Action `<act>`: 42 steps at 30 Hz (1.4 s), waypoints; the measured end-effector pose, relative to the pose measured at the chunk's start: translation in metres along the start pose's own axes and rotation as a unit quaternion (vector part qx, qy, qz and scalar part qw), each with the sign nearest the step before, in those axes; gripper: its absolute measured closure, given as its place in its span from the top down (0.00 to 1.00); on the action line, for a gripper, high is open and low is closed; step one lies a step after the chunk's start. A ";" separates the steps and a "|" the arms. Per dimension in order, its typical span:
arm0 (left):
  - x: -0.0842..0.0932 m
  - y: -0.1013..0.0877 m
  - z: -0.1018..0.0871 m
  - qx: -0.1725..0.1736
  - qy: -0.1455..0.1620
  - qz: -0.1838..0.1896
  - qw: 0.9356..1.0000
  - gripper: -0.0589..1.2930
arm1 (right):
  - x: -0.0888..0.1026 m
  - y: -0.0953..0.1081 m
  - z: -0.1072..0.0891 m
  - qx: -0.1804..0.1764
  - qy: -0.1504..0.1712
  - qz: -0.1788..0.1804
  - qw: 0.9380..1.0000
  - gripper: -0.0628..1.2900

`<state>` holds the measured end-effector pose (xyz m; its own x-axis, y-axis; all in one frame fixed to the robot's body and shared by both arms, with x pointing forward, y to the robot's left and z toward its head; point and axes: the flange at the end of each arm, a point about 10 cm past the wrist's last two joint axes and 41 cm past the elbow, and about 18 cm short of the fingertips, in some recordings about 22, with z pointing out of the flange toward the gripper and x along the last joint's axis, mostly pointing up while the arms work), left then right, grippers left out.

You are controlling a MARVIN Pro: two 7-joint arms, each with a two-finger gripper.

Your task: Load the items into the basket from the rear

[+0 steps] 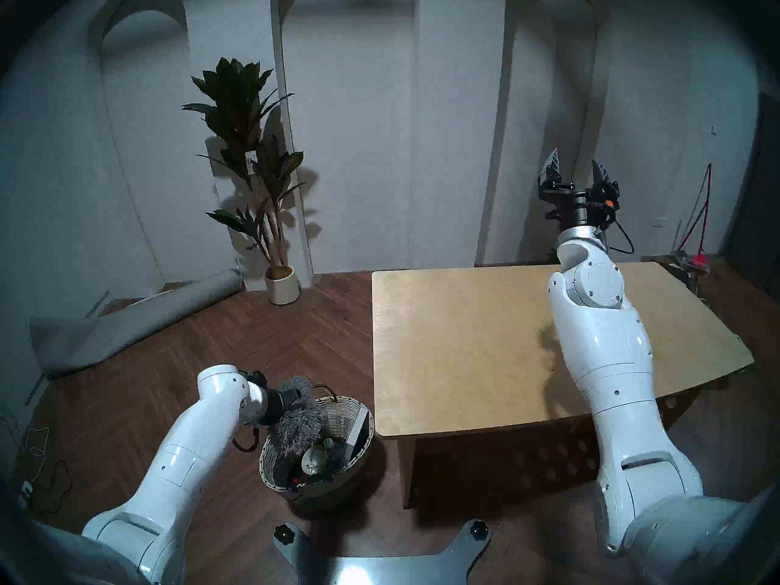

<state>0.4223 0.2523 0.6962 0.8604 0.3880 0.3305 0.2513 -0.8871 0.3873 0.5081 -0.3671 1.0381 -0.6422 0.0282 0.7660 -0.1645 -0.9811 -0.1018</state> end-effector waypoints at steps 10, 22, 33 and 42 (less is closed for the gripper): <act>-0.009 -0.031 0.023 0.048 0.007 0.032 0.998 0.02 | 0.003 0.006 -0.002 -0.021 -0.012 -0.021 0.999 0.97; 0.002 -0.028 0.043 0.097 0.015 0.076 0.992 0.02 | 0.009 0.022 -0.001 -0.044 -0.012 -0.032 0.998 0.97; -0.003 -0.013 0.065 0.106 0.001 0.121 0.987 0.07 | 0.011 0.031 -0.001 -0.055 -0.010 -0.040 0.998 0.97; 0.001 -0.012 0.072 0.113 0.007 0.140 0.984 0.37 | 0.009 0.033 -0.002 -0.057 -0.012 -0.046 0.997 0.97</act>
<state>0.4523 0.2448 0.6298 0.9044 0.1218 0.4090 0.0985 -0.9921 0.0777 0.4949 -0.3991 1.0405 -0.6018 0.1117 0.7908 -0.3072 -0.9464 -0.1001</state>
